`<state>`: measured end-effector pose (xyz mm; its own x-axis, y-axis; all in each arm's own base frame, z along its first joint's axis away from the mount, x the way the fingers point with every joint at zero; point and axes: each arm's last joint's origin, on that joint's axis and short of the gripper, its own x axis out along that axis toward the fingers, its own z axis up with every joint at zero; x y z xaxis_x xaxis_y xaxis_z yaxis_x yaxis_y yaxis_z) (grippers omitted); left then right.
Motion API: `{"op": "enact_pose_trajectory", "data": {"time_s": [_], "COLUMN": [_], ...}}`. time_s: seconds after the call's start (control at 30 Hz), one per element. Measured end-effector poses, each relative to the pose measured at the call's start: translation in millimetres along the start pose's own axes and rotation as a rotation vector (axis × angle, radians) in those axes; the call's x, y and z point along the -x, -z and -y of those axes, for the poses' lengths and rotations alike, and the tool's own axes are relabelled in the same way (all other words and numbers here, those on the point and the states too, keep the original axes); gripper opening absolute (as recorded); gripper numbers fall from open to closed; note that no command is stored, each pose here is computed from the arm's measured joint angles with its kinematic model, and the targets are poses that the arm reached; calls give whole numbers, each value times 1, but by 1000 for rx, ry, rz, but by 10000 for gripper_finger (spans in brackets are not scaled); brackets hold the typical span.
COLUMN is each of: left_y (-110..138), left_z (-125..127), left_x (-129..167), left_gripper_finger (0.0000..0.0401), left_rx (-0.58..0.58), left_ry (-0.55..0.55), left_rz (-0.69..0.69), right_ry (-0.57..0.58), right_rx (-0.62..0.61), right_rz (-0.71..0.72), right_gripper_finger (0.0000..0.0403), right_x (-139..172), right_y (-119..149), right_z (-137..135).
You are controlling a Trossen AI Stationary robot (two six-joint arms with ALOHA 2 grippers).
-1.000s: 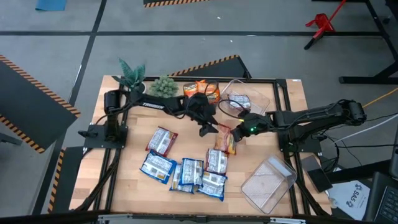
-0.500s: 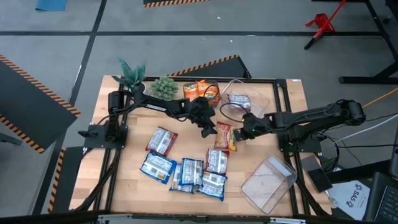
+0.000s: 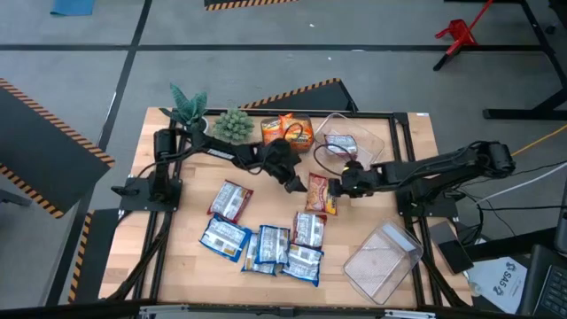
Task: Sort Maruchan noodles
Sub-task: Put the red noodle pack into the top transparent bin
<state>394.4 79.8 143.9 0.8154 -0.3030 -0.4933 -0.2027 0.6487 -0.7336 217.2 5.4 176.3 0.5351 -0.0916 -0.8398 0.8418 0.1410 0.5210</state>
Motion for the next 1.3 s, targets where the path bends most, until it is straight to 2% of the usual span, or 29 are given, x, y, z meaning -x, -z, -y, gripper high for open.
{"op": "enact_pose_trajectory", "data": {"time_s": [0.23,0.5,0.63,0.93,1.0,1.3], "left_y": [19,21,24,16,13,2], "left_z": [10,10,1,-8,-10,-24], "left_x": [-10,-12,-15,-11,-9,3], "left_gripper_finger": [248,248,247,247,247,247], "left_rx": [-21,-35,-13,20,40,146], "left_ry": [-28,-60,-59,-3,12,74], "left_rz": [34,64,23,3,-6,-40], "right_ry": [70,17,19,8,6,-27], "right_rx": [-18,-24,-32,9,25,33], "right_rz": [-4,-45,-60,-45,-41,22], "right_gripper_finger": [307,297,237,26,9,3], "right_x": [-31,-65,-69,-69,-69,-56], "right_y": [3,8,8,8,8,5], "right_z": [1,-6,-6,-7,-7,-9]}}
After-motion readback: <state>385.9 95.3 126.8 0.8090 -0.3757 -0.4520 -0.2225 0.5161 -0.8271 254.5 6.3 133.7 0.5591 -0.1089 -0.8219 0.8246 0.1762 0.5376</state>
